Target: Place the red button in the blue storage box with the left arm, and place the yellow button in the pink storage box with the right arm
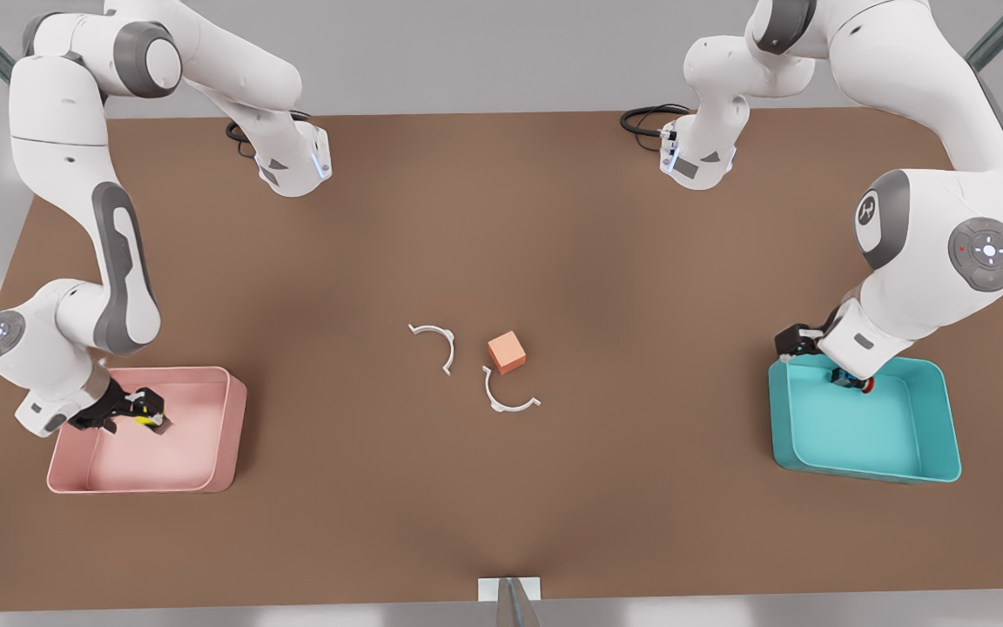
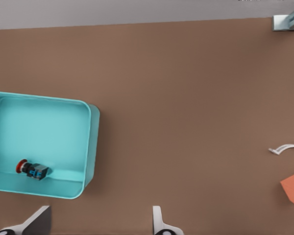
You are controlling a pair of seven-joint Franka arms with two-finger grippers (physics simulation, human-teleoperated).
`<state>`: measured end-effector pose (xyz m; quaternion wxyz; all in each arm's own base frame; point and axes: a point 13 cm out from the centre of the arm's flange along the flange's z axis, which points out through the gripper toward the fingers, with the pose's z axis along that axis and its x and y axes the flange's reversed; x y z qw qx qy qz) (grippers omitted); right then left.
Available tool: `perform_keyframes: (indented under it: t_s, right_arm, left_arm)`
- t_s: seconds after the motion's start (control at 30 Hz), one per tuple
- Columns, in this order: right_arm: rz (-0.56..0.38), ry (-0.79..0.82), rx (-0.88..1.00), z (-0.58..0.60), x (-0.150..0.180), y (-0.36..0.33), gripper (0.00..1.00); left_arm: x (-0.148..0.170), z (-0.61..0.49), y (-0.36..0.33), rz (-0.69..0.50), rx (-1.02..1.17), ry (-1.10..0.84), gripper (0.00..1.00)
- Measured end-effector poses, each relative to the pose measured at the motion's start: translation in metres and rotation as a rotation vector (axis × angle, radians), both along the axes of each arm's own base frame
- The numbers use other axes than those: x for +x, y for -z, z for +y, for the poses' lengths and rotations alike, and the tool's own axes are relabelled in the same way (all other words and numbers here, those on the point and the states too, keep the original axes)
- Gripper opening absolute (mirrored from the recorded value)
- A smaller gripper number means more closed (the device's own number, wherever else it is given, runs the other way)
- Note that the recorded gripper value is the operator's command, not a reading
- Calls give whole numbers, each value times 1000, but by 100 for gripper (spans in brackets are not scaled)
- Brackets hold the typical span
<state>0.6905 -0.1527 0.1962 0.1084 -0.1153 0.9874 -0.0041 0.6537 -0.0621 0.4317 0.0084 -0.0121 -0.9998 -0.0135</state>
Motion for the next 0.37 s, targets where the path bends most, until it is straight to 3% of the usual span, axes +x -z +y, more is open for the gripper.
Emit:
perform_keyframes:
  t_s: [0.1, 0.17, 0.27, 0.37]
  right_arm:
    - [-190, -169, -53, 98, 67, -180, 100]
    - [-239, -238, -66, 171, 54, -296, 100]
    - [-82, -199, -97, 186, -28, -306, 100]
    - [14, -128, -84, 180, -35, -298, 100]
  left_arm:
    - [-1, -1, -1, 0, -2, -29, 100]
    - [-1, -3, -2, -1, -3, -45, 100]
    - [-2, -3, -2, -1, -2, -68, 100]
    - [-2, -3, -3, -2, -2, -87, 100]
